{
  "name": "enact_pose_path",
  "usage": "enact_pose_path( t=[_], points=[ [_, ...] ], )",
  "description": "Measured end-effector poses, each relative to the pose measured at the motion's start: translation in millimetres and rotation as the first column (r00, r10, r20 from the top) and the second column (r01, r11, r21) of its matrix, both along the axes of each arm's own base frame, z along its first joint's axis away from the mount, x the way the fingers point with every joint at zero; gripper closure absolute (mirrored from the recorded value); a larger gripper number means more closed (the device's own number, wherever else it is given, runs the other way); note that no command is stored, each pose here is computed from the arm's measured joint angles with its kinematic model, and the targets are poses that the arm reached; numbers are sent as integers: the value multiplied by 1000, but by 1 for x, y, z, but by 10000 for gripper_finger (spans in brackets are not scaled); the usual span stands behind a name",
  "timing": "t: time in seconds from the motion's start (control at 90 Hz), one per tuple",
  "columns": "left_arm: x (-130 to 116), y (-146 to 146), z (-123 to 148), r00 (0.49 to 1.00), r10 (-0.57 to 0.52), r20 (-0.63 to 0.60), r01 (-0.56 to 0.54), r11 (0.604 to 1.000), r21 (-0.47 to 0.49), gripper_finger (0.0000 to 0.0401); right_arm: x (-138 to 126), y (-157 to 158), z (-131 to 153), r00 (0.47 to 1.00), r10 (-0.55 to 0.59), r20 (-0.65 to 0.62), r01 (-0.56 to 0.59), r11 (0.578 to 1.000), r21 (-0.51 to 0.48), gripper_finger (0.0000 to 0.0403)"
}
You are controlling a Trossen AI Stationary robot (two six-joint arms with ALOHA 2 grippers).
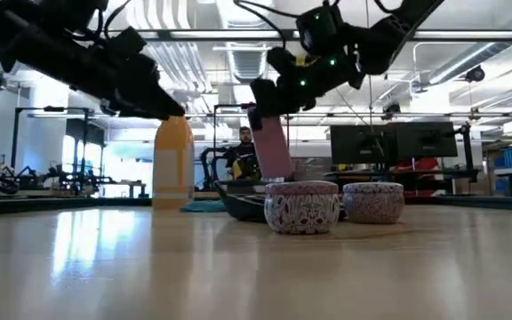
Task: Apply microfiber cloth
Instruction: Wipe the pink cellphone using the blue microfiber cloth
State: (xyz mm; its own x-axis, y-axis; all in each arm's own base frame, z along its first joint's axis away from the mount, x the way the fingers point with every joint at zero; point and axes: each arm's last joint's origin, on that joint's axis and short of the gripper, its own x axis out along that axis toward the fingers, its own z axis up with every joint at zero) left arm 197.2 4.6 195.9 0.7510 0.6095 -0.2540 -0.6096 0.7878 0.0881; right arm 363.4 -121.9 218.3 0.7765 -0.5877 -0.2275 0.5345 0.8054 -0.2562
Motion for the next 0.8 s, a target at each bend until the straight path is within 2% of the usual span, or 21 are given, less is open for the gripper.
enact_pose_path(
  t=[0.211, 0.333, 0.667, 0.8],
  points=[
    [1, 0, -3, 1000, 1, -23, 0, 1000, 5, 54, 9, -5, -36, 998, -17, -58, 20, 998, 54, 393],
    [2, 0, -5, 1000, 1, -31, 0, 1000, 6, 54, 15, -18, -40, 998, -38, -51, 40, 998, 38, 393],
    [2, 1, -4, 1000, 4, -25, -4, 1000, 16, 54, 18, -77, -34, 986, -136, -95, 127, 987, -95, 393],
    [2, 2, -4, 1000, 5, -28, -4, 1000, 19, 54, 10, -101, -37, 978, -188, -90, 181, 980, -81, 393]
  ],
)
